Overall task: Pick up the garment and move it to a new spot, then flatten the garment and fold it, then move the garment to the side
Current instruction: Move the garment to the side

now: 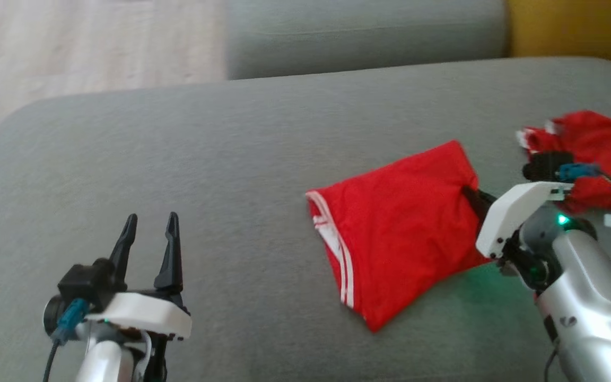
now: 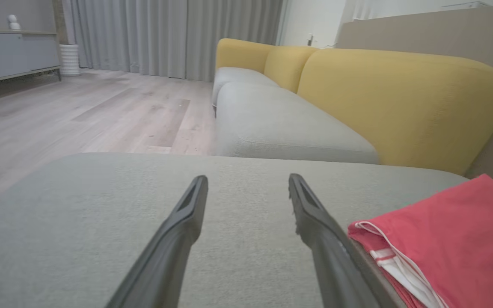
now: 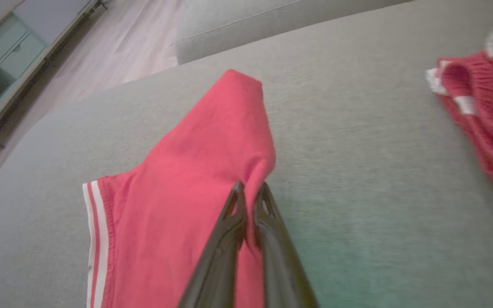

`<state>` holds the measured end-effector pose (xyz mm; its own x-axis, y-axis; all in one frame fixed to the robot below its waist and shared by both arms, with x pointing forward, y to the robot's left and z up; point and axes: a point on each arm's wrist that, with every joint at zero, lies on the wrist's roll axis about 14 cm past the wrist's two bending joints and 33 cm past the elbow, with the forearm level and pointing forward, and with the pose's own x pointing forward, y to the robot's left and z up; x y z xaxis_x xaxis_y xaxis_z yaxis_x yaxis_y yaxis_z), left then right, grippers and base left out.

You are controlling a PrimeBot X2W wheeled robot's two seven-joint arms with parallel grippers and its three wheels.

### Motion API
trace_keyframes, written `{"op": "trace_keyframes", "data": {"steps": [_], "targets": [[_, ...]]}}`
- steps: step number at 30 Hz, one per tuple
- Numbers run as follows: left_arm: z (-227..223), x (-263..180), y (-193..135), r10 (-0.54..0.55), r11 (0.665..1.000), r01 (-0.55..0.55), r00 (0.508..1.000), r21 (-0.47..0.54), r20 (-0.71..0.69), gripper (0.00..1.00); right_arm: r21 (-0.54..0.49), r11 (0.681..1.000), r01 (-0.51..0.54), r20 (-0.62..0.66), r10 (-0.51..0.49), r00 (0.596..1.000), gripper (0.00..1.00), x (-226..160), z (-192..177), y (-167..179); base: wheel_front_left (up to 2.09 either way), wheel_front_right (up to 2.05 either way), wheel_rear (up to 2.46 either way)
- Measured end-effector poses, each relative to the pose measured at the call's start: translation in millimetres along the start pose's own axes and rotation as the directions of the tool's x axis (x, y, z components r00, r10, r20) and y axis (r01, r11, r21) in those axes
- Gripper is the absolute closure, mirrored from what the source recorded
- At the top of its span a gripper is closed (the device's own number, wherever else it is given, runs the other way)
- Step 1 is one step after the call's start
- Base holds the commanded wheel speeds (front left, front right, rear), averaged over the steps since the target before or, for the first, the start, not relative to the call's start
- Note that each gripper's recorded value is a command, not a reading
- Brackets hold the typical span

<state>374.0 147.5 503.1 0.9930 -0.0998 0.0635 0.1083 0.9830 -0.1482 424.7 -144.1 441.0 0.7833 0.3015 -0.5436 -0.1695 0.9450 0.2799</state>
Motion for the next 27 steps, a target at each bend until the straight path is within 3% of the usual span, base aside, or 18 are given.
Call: {"op": "trace_keyframes", "data": {"steps": [6, 14, 20, 27], "targets": [[-1, 24, -52, -0.16, 0.987, 0.16, 0.987, -0.011, 0.002, 0.0, 0.057, 0.993, 0.101, 0.062, -0.104, 0.993, 1.0, -31, 5, -45, 0.0, 0.0, 0.0], [-13, 45, -124, -0.358, 0.933, 0.357, 0.934, -0.043, -0.016, 0.0, 0.134, 0.969, 0.207, 0.122, -0.223, 0.967, 1.0, -71, 2, -90, 0.0, 0.0, 0.0], [-28, 54, -141, -0.396, 0.917, 0.392, 0.917, -0.07, -0.046, 0.0, 0.175, 0.954, 0.243, 0.122, -0.266, 0.956, 1.0, -81, -9, -106, 0.0, 0.0, 0.0], [-43, 68, -136, -0.392, 0.919, 0.387, 0.917, -0.075, -0.07, 0.0, 0.114, 0.962, 0.249, 0.127, -0.263, 0.956, 1.0, -63, 12, -113, 0.0, 0.0, 0.0]]}}
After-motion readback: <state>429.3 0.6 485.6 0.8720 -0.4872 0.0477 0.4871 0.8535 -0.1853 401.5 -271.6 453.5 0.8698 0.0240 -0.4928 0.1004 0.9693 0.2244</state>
